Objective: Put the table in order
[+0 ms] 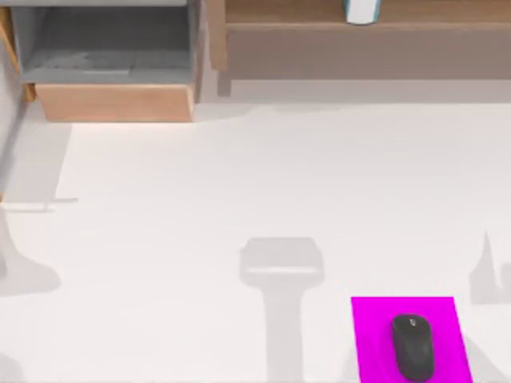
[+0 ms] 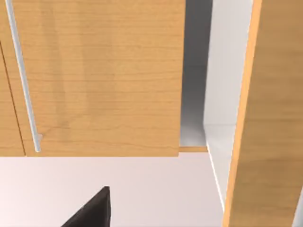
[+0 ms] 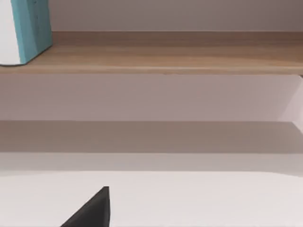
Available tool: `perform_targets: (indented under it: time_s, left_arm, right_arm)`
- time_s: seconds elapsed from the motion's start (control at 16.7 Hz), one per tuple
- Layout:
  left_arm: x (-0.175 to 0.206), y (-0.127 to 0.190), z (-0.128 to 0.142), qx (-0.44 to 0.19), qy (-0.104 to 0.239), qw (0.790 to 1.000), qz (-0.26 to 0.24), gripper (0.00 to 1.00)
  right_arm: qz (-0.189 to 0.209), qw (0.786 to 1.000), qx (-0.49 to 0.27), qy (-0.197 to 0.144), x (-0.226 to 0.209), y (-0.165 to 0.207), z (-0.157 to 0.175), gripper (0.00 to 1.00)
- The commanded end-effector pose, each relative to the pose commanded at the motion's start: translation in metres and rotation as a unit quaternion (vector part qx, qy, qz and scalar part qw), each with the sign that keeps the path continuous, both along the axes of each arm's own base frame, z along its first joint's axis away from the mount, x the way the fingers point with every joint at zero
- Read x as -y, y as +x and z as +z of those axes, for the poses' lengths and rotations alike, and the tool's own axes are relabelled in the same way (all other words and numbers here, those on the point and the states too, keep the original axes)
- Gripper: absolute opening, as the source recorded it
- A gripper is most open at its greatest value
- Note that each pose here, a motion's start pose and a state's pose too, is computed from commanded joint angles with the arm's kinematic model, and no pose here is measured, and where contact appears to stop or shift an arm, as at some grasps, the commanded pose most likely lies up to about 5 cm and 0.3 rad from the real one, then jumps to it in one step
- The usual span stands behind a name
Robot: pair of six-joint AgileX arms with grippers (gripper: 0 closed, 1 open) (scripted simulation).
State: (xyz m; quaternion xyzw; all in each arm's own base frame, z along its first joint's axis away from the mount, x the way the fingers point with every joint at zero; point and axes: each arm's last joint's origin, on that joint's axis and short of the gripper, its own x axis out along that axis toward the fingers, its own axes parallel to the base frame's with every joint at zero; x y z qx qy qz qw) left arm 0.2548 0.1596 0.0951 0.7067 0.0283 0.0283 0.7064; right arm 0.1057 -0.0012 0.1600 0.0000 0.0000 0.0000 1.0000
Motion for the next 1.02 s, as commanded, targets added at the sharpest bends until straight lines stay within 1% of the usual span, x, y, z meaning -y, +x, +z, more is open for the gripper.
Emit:
perform_targets:
  time_s: [0.72, 0.78, 1.02]
  left_arm:
    - [0.0000, 0.0000, 0.0000, 0.000, 0.000, 1.000, 0.000, 0.02]
    - [0.0000, 0.0000, 0.0000, 0.000, 0.000, 1.000, 0.000, 0.00]
    - [0.0000, 0.0000, 0.0000, 0.000, 0.000, 1.000, 0.000, 0.00]
  right_arm:
    - [0.000, 1.000, 0.000, 0.000, 0.0000, 0.0000, 0.0000, 1.00]
    - [0.000, 1.000, 0.000, 0.000, 0.0000, 0.0000, 0.0000, 1.00]
    - [0.000, 1.000, 0.000, 0.000, 0.0000, 0.0000, 0.0000, 1.00]
